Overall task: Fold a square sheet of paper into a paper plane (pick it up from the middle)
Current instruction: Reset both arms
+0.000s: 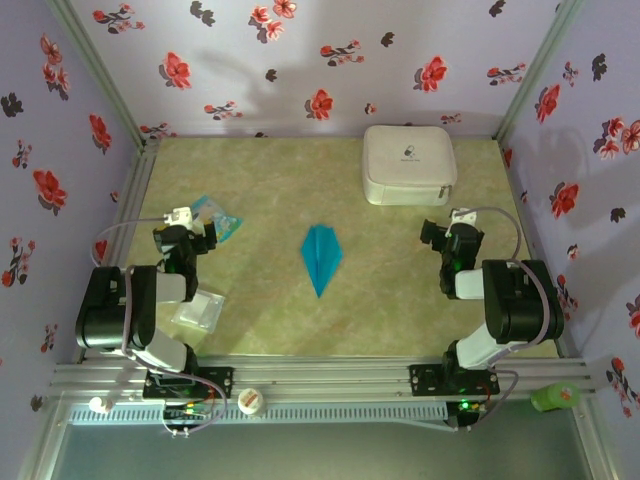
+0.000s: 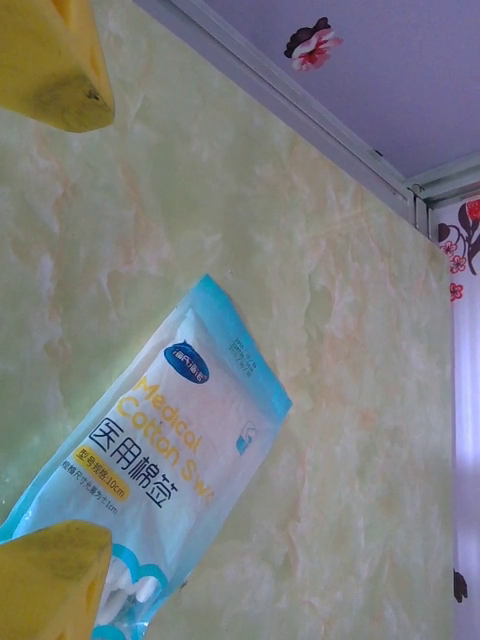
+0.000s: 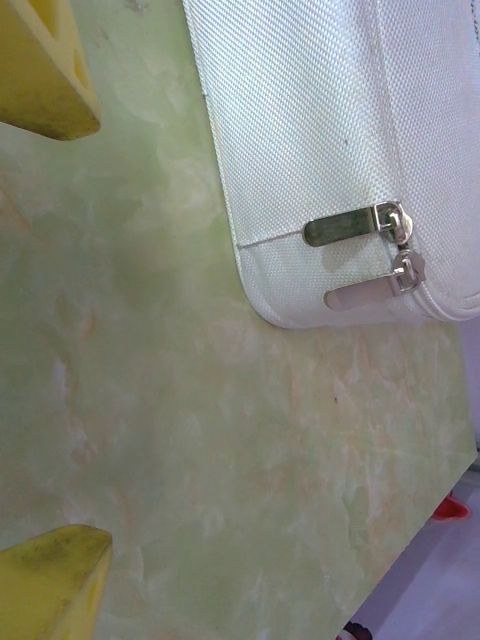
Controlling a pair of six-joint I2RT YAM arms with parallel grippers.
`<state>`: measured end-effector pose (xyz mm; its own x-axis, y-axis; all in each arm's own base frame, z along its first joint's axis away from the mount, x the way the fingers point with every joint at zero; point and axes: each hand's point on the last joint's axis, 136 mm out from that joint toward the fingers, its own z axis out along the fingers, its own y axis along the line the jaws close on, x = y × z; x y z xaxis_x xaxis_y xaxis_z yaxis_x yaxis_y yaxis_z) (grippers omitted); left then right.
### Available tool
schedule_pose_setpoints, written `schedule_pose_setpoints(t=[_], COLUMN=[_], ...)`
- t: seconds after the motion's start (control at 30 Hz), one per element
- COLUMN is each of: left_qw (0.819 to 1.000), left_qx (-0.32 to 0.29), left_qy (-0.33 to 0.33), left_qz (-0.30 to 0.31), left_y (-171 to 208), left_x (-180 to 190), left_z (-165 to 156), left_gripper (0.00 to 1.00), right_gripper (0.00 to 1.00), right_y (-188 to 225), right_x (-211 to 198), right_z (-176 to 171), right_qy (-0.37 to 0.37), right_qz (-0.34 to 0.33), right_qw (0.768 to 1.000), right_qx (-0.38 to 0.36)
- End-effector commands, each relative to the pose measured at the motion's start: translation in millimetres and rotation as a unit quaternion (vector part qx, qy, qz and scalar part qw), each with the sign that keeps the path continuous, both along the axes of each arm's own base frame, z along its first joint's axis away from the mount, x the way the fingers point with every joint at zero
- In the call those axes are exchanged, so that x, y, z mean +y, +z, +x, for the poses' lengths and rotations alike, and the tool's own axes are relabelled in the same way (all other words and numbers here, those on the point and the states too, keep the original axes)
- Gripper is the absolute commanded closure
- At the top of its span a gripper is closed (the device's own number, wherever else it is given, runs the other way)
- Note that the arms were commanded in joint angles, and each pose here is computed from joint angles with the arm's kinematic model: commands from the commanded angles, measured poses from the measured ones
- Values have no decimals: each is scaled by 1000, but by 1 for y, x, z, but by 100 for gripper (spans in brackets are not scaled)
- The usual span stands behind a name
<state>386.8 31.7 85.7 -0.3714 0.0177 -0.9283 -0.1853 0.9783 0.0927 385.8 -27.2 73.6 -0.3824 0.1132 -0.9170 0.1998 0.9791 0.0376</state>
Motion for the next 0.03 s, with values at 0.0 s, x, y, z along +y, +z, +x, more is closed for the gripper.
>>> schedule_pose_setpoints(t=[0.0], left_qw=[1000], left_qx=[-24], left_qy=[1], left_qz=[-6], left_y=[11], left_x=[1], left_z=[8], left_gripper=[0], right_gripper=[1], right_y=[13], right_x=[4], right_z=[9], right_qy=[8], right_qz=[-1], right_qw=[1000], right_qx=[-21])
